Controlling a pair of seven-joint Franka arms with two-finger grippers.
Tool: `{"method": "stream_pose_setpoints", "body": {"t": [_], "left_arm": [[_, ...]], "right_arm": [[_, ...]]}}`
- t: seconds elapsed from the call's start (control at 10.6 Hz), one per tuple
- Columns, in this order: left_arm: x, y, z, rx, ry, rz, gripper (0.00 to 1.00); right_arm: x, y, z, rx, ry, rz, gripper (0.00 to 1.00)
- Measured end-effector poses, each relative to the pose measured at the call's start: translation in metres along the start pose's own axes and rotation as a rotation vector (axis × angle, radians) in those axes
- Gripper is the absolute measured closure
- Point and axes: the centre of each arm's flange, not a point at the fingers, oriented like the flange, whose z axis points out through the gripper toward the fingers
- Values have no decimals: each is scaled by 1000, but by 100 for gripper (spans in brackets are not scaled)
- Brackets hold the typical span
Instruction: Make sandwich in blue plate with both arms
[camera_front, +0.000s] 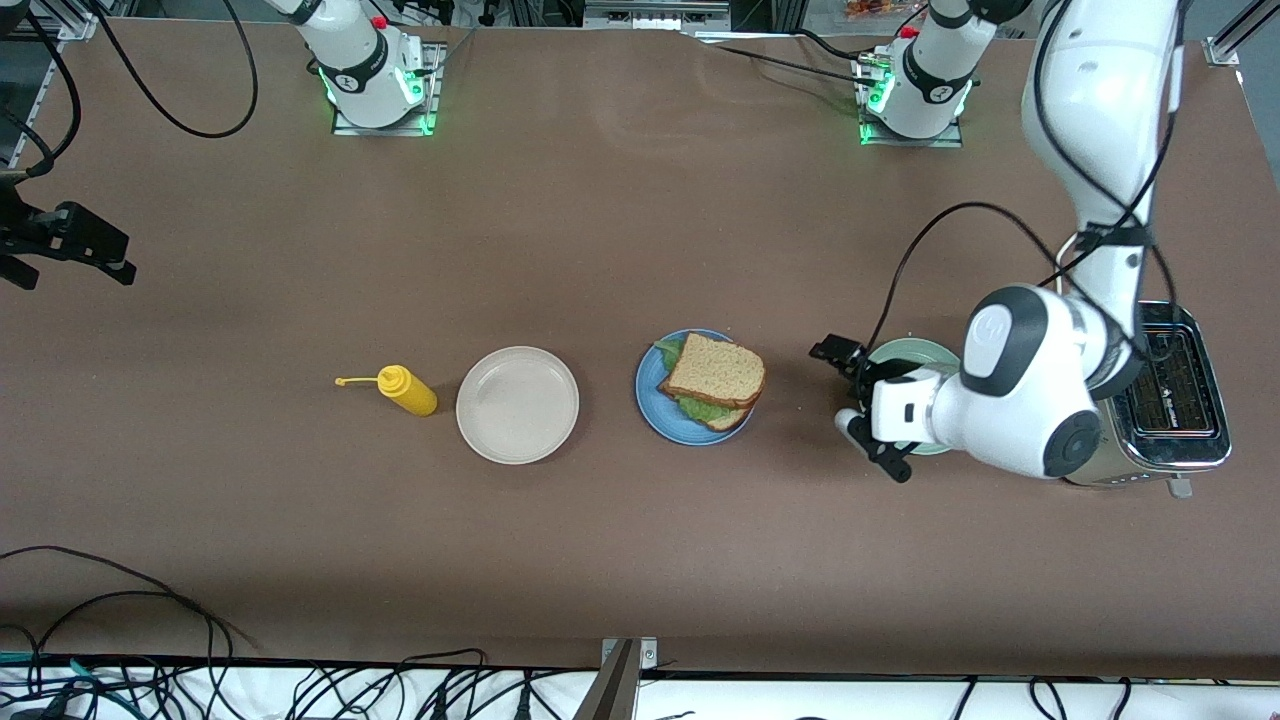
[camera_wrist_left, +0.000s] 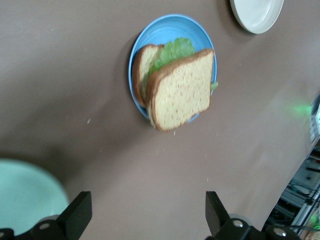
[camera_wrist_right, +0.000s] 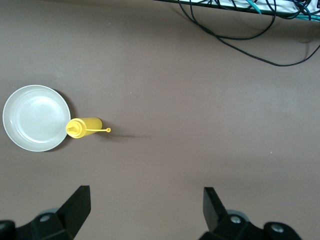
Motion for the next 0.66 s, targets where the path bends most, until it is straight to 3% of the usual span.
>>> {"method": "stream_pose_setpoints", "body": {"t": [0.38, 0.66], "left_arm": [[-76, 54, -112, 204, -78, -56, 0], [-137, 103, -177, 318, -14, -206, 0]], "right_arm": [[1, -1, 0, 5, 0, 13, 0], [1, -2, 1, 7, 0, 72, 0]]}}
